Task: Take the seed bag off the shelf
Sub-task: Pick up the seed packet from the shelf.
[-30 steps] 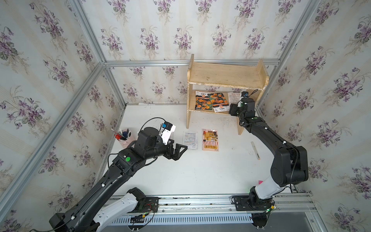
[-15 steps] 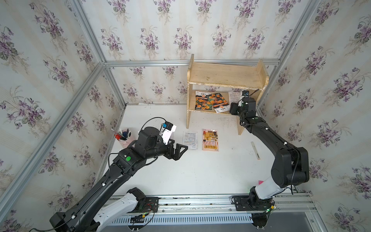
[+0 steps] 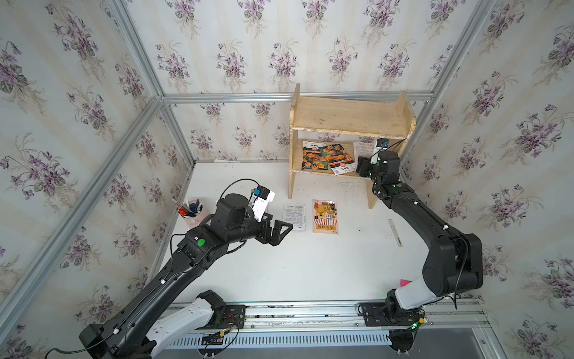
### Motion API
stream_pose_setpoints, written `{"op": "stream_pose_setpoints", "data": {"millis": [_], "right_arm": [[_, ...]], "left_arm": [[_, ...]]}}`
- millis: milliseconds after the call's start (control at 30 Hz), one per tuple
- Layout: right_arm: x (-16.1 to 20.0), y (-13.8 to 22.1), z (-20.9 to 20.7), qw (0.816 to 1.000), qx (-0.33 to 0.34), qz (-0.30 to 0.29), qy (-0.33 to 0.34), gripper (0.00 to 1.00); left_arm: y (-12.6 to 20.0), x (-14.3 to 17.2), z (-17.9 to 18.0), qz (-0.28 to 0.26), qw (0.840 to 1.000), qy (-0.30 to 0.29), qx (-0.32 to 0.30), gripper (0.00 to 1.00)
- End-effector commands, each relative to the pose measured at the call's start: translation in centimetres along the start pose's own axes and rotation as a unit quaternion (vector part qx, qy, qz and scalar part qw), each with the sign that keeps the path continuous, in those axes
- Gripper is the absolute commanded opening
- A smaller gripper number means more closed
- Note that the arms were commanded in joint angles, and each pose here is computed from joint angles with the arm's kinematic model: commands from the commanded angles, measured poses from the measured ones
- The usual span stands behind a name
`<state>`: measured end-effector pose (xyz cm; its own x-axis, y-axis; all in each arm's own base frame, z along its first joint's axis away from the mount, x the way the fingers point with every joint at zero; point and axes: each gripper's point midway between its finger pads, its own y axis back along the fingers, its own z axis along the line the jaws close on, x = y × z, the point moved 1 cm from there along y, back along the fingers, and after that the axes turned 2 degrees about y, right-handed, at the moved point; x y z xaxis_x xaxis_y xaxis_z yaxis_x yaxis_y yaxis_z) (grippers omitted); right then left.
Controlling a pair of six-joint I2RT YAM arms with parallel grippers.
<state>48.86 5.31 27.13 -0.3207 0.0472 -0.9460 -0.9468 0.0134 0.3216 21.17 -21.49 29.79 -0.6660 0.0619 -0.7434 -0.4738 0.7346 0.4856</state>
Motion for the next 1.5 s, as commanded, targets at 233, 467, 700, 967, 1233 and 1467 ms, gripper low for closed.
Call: {"op": "stream_pose_setpoints", "data": {"millis": [233, 467, 700, 967, 1233, 1467], "right_arm": [[-1.4, -2.3, -0.2, 0.999, 0.015, -0.033, 0.012, 0.72], [-1.7, -4.2, -1.0, 0.999, 0.028, -0.037, 0.015, 0.73], [-1.2, -6.6, -2.2, 0.999, 0.046, -0.017, 0.016, 0.74], [0.4, -6.8, -2.2, 0.999, 0.044, 0.024, 0.019, 0.74], [2.5, -5.0, -1.9, 0.998, 0.027, 0.061, 0.017, 0.74], [3.7, -2.3, -1.3, 0.997, 0.008, 0.077, 0.006, 0.73]], "left_arm": [[-0.5, -0.3, 0.3, 0.003, 1.000, -0.009, -0.008, 1.00], [-1.3, -0.2, 0.7, 0.011, 1.000, -0.009, -0.015, 1.00], [-2.2, -0.3, 1.0, 0.018, 1.000, -0.008, -0.015, 1.00], [-2.1, -0.4, 0.9, 0.016, 1.000, -0.011, -0.014, 1.00], [-1.8, -0.2, 0.6, 0.013, 1.000, -0.010, -0.005, 1.00], [-1.6, -0.1, 0.4, 0.010, 1.000, -0.010, 0.000, 1.00]]}}
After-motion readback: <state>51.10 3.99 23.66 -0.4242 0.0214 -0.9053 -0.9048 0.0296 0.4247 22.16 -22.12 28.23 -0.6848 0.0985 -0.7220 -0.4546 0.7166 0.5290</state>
